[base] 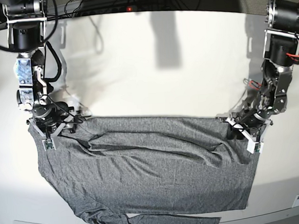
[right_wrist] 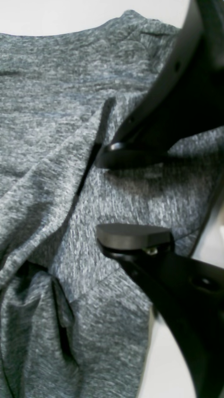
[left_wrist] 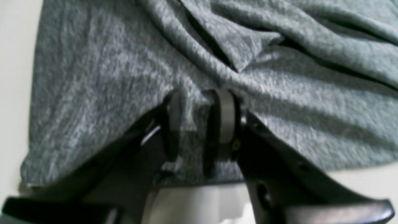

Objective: Fold the T-shirt properly
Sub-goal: 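Grasp the shirt's shoulder edges with both grippers, then pull the shirt's shoulder edge with both grippers away from the hem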

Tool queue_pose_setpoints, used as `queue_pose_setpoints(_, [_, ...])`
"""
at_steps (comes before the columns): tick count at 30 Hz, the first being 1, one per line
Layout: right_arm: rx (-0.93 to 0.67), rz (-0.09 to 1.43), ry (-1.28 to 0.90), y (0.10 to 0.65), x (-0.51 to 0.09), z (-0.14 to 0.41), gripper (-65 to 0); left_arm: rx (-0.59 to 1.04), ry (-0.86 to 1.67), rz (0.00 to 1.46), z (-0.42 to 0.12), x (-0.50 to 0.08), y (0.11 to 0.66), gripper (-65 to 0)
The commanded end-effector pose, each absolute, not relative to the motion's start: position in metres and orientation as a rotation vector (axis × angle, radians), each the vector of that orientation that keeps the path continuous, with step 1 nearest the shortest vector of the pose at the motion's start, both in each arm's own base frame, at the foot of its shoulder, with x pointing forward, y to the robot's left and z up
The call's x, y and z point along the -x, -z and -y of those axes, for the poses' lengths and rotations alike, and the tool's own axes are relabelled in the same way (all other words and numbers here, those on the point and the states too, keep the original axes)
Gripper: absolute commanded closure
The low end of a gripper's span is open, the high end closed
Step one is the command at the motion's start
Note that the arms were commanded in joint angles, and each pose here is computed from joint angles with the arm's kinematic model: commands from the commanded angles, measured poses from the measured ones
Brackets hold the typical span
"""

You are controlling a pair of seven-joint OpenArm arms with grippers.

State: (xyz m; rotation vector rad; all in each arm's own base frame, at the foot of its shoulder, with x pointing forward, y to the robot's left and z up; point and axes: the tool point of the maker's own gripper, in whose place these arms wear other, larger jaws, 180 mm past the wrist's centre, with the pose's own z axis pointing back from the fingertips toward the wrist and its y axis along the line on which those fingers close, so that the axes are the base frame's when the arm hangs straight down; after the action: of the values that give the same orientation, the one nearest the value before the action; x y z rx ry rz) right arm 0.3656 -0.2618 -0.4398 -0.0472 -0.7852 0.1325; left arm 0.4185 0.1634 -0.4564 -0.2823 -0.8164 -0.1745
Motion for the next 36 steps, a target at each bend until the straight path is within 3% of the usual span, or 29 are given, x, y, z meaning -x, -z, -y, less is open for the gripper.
queue_pose_setpoints(1, [0.081, 0.722, -0.150, 0.446, -0.355, 0.271, -28.9, 0.234, 0.190, 0.698, -0.179, -0.398, 0.476, -17.6])
queue_pose_setpoints(11, [0.076, 0.671, -0.180, 0.459, -0.309, 0.273, -28.9, 0.231, 0.162, 0.628, -0.214, -0.336, 0.504, -17.6])
queue_pose_setpoints(19, [0.061, 0.655, -0.218, 0.460, -0.278, 0.260, -28.9, 0.283, 0.244, 0.641, -0.186, -0.298, 0.502, -17.6])
queue_pose_setpoints(26, [0.062, 0.661, -0.218, 0.458, -0.280, 0.260, -28.9, 0.279, 0.329, 0.812, -0.162, -0.354, 0.433, -17.6])
queue_pose_setpoints(36, [0.062, 0.663, -0.218, 0.458, -0.281, 0.260, -28.9, 0.172, 0.357, 0.988, -0.172, -0.446, 0.337, -17.6])
